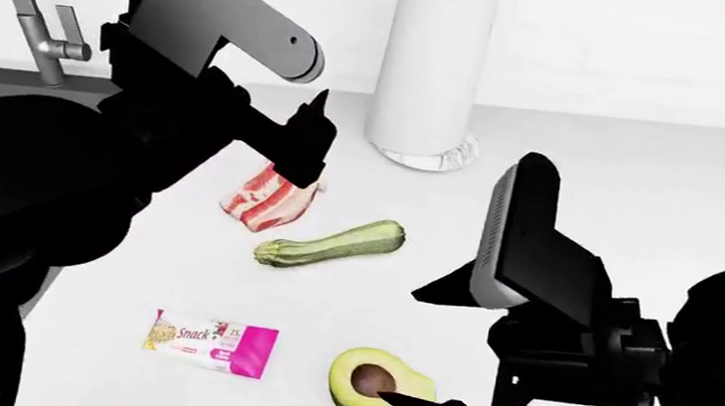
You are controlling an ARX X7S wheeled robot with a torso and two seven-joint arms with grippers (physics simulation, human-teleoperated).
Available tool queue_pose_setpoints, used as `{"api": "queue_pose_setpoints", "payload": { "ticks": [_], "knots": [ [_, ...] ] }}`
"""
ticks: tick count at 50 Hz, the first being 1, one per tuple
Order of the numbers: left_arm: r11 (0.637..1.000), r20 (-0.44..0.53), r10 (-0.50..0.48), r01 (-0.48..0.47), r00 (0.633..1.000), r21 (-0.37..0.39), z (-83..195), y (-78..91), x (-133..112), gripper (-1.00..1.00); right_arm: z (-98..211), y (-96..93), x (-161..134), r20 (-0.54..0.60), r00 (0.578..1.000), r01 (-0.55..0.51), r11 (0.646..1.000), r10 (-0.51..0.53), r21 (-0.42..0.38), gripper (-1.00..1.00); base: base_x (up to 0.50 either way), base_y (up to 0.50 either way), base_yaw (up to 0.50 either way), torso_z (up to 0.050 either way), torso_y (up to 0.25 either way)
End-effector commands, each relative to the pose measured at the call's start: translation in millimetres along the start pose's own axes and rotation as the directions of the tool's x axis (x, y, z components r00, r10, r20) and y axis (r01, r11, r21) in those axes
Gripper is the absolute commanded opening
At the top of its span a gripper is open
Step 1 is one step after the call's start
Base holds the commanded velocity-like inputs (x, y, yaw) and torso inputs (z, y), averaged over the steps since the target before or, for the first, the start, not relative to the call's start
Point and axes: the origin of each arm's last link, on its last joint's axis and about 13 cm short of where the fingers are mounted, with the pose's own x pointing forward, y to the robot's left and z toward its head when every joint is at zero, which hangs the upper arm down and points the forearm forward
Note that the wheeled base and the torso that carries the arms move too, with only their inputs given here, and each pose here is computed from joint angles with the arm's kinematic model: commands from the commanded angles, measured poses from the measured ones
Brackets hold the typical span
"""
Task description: Pick up the fruits and vegetables and place them in the sink. Turn on the sink faucet to wash them. Then turn the sink off and put them in the tray.
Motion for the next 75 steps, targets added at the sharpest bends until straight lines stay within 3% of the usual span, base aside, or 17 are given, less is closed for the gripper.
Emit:
{"api": "queue_pose_setpoints", "payload": {
  "ticks": [1,53,54,64,70,75],
  "knots": [
    [1.000,-0.001,0.003,-0.003,1.000,0.004,0,1.0,0,1.00,-8,-0.9,15,-0.044,0.998,-0.050,0.999,0.051,0.020,1.00,0.00,0.00,0.00,0.000,0.000],
    [1.000,-0.013,0.003,-0.003,1.000,-0.006,-2,2.1,1,1.00,-33,-13.9,62,-0.213,0.969,-0.103,0.989,0.123,0.102,1.00,0.00,0.00,0.00,0.000,0.000],
    [1.000,-0.013,0.003,-0.003,1.000,-0.006,-2,2.0,1,1.00,-33,-14.2,63,-0.215,0.969,-0.102,0.989,0.122,0.103,-1.00,0.00,0.00,0.00,0.000,0.000],
    [1.000,-0.022,-0.003,0.003,1.000,-0.001,-6,0.2,2,1.00,-33,-15.4,60,-0.212,0.972,-0.078,0.991,0.099,0.106,-1.00,0.00,0.00,0.00,0.000,0.000],
    [0.998,-0.043,-0.051,0.053,0.998,0.032,-10,-4.9,4,1.00,-22,-20.4,33,-0.161,0.987,0.037,0.995,-0.022,0.088,-1.00,0.00,0.00,0.00,0.000,0.000],
    [0.988,-0.060,-0.099,0.106,0.993,0.110,-13,-9.7,12,1.00,-16,-20.5,6,-0.132,0.984,0.134,0.987,-0.122,0.091,-1.00,0.00,0.00,0.00,0.000,0.000]
  ]
}}
